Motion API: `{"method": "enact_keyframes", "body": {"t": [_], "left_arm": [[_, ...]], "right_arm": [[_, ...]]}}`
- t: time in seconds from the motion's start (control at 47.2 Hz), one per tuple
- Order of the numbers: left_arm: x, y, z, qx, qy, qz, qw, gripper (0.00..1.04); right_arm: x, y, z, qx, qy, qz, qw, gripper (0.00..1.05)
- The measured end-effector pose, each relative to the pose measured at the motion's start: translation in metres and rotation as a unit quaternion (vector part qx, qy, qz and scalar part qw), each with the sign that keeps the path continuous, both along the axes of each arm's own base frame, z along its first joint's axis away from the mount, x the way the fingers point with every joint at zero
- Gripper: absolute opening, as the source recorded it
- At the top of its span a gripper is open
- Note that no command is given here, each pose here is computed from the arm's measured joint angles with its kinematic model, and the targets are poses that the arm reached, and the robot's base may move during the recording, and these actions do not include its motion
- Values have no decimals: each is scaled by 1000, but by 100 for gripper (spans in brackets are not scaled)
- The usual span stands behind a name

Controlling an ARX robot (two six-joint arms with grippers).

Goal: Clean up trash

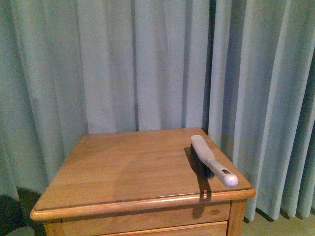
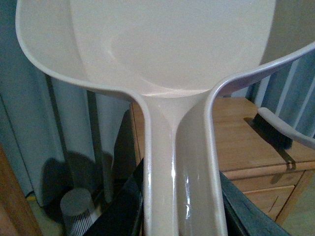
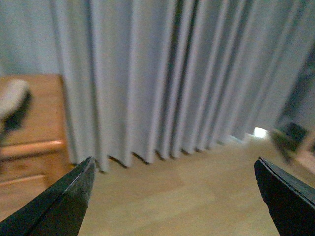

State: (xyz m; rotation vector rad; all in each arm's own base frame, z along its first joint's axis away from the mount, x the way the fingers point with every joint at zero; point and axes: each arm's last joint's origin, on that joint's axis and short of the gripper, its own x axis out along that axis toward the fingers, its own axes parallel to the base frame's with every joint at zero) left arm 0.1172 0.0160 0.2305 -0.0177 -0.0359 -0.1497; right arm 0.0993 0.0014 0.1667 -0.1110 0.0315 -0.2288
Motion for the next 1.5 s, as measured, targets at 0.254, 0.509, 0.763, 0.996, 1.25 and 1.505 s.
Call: {"method": "enact_keyframes", "body": {"t": [0.254, 0.509, 0.763, 0.996, 1.25, 1.505], "left_arm": [[-2, 0, -1, -13, 1, 0, 1000, 26], [-2, 0, -1, -14, 1, 0, 1000, 26], [-2, 0, -1, -16, 1, 0, 1000, 26], [-2, 0, -1, -17, 1, 0, 1000, 26], [-2, 0, -1, -17, 1, 0, 1000, 26], [-2, 0, -1, -17, 1, 0, 1000, 26]], "right_arm": [[19, 4, 8, -23, 49, -49, 997, 97], [102, 30, 69, 65, 118, 36, 990, 97], [199, 92, 97, 156, 229, 92, 956, 97], [247, 146, 80, 216, 319, 101, 917, 97], [271, 159, 54, 234, 366, 76, 898, 97], [287, 167, 30, 235, 387, 84, 888, 97]]}}
